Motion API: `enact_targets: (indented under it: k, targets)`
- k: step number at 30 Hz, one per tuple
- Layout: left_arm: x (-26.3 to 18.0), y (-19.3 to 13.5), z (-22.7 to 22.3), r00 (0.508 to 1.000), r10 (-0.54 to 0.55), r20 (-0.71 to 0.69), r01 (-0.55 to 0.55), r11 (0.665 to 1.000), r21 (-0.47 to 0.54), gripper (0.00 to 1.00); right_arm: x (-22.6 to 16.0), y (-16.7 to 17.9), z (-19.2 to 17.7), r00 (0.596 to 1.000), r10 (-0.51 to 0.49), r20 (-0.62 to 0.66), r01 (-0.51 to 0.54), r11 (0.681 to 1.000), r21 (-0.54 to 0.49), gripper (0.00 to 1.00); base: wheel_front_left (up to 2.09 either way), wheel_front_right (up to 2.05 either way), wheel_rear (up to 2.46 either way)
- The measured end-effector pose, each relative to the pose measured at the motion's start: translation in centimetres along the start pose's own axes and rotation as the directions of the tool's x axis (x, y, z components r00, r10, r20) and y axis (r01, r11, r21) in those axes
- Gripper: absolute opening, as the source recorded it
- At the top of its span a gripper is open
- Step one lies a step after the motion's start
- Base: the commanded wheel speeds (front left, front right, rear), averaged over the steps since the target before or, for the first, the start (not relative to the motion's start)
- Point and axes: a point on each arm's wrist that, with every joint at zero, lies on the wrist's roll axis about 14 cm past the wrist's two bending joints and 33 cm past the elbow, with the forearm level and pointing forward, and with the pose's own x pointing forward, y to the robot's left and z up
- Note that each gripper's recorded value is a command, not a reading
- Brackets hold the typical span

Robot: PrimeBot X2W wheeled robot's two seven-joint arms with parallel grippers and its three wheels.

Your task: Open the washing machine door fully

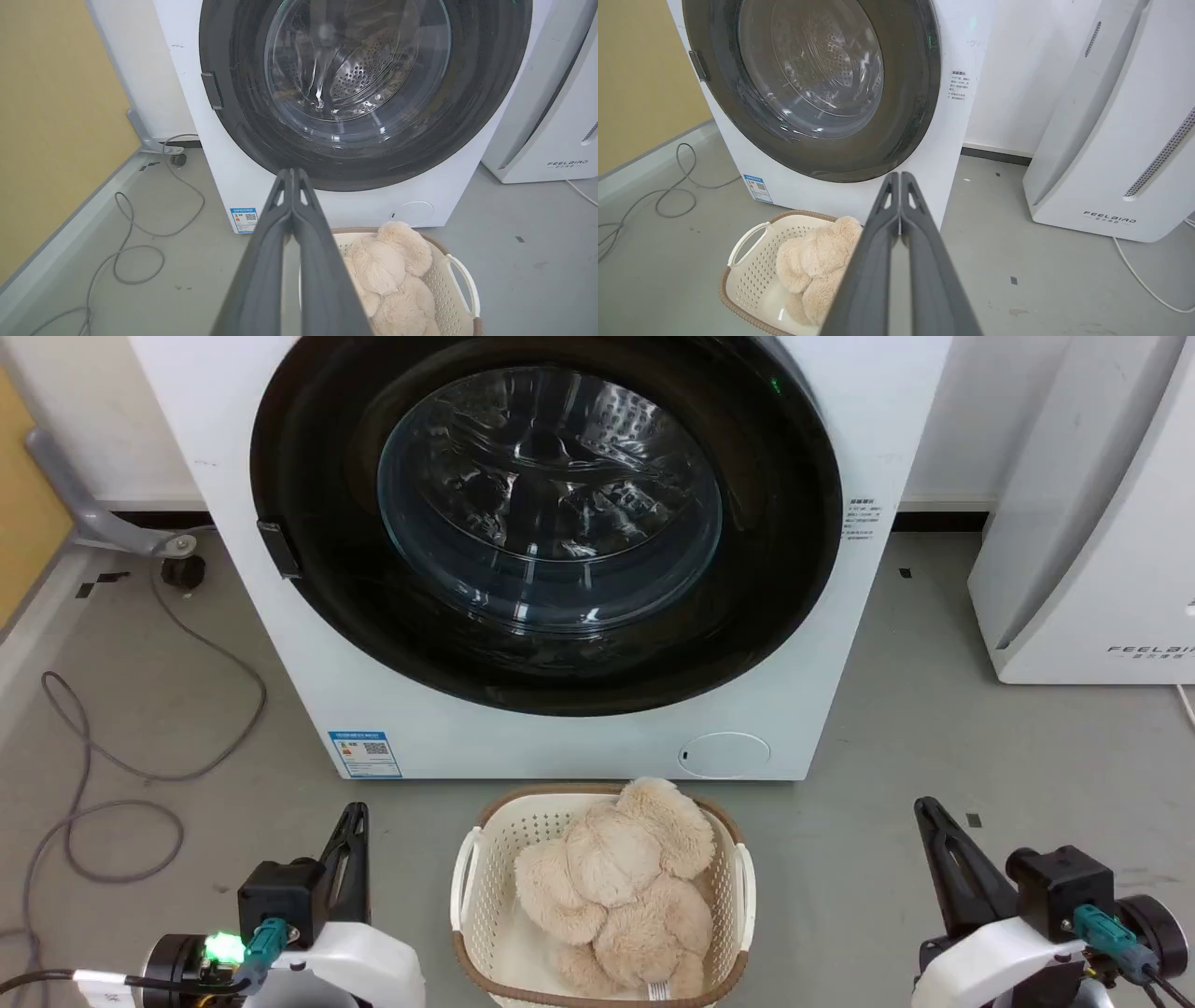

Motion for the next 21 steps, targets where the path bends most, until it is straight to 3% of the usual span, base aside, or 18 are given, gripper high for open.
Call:
enact_targets:
  k: [10, 11, 21]
  targets:
    - [0.0, 0.0, 0.0, 1.0, 0.0, 0.0, 0.0, 1.0, 0.0, 0.0, 0.0, -0.01, 0.0, 1.0, 0.0, 0.0, 0.0, 1.0, 0.0, 0.0, 0.0, 0.0, 0.0]
    - [0.0, 0.0, 0.0, 1.0, 0.0, 0.0, 0.0, 1.0, 0.0, 1.0, 0.0, 0.0, 0.0, 1.0, 0.0, 0.0, 0.0, 1.0, 0.0, 1.0, 0.0, 0.0, 0.0]
    - [-0.01, -0.51, -0.27, 1.0, -0.014, -0.003, 0.014, 1.0, -0.001, 1.0, -0.07, -0.05, -0.28, 1.0, -0.002, -0.002, 0.002, 1.0, 0.012, 1.0, 0.0, 0.0, 0.0]
